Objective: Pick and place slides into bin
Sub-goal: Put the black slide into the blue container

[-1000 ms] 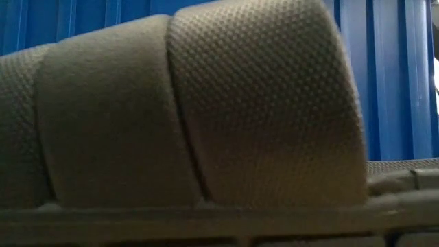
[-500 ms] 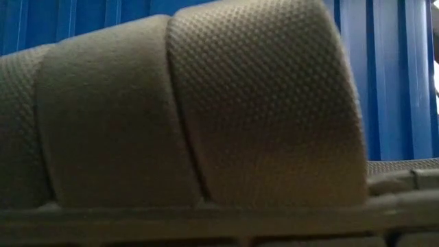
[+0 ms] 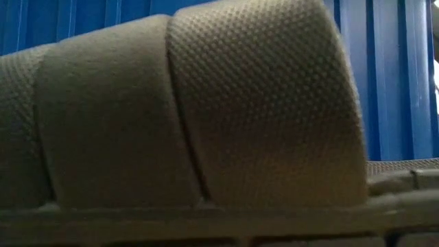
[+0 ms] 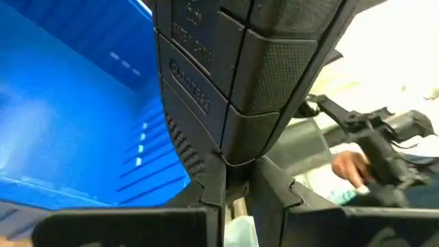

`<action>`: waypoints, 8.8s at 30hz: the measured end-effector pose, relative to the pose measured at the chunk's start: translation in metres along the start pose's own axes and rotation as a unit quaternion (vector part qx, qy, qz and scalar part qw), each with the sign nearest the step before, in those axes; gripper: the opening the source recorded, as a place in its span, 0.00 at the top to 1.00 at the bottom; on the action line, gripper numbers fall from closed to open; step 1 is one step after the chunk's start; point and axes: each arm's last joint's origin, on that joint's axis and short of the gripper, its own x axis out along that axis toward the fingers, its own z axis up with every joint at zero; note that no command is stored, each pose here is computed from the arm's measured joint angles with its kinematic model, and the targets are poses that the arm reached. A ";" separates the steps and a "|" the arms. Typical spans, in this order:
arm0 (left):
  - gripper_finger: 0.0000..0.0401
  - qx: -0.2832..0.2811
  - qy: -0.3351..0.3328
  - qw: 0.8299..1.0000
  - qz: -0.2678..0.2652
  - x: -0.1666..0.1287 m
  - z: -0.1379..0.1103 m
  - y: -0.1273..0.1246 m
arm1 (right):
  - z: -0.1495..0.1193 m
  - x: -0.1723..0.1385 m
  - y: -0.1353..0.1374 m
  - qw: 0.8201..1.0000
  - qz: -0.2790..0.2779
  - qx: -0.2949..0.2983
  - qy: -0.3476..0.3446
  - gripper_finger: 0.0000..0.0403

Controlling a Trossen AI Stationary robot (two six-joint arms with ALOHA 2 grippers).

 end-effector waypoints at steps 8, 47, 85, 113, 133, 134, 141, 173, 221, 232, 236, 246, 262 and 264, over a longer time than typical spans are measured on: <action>0.93 -0.055 0.102 0.993 -0.031 0.006 -0.006 -0.001 | -0.007 -0.005 -0.015 0.998 -0.053 0.015 0.028 0.35; 0.94 -0.103 0.220 0.968 -0.060 0.041 -0.006 -0.009 | -0.048 0.036 -0.003 0.993 -0.094 0.024 0.062 0.35; 0.88 -0.091 0.204 0.971 -0.089 0.039 -0.003 -0.014 | -0.067 0.047 -0.004 0.980 -0.186 0.045 0.057 0.95; 0.33 -0.071 0.011 0.988 0.135 0.010 -0.007 0.017 | -0.064 0.004 0.027 0.907 -0.408 0.104 -0.025 0.96; 0.21 0.050 -0.183 0.958 0.215 0.006 0.009 0.015 | -0.087 -0.021 0.010 0.755 -0.608 0.228 -0.091 0.96; 0.21 0.057 -0.188 0.956 0.218 0.006 0.010 0.014 | -0.088 -0.021 0.007 0.749 -0.614 0.233 -0.091 0.96; 0.23 0.089 -0.213 0.940 0.251 0.004 0.011 0.016 | -0.102 -0.017 -0.024 0.695 -0.671 0.248 -0.082 0.96; 0.23 0.101 -0.225 0.940 0.235 0.004 0.014 0.012 | -0.142 0.006 -0.113 0.646 -0.689 0.328 0.006 0.96; 0.23 0.108 -0.227 0.938 0.240 0.003 0.014 0.012 | -0.140 -0.033 -0.117 0.547 -0.774 0.313 0.066 0.43; 0.23 0.109 -0.227 0.937 0.243 0.003 0.014 0.012 | -0.140 -0.031 -0.116 0.575 -0.760 0.283 0.108 0.39; 0.23 0.109 -0.236 0.932 0.251 0.003 0.014 0.013 | -0.142 -0.020 -0.106 0.605 -0.743 0.257 0.124 0.39; 0.23 0.114 -0.234 0.932 0.253 0.003 0.014 0.013 | -0.123 0.007 -0.034 0.745 -0.645 0.147 0.083 0.40; 0.23 0.091 -0.225 0.943 0.225 0.008 0.015 0.010 | -0.148 0.033 0.101 0.839 -0.533 0.104 0.009 0.40; 0.23 0.094 -0.218 0.945 0.223 0.009 0.015 0.010 | -0.156 0.040 0.111 0.847 -0.520 0.109 -0.002 0.40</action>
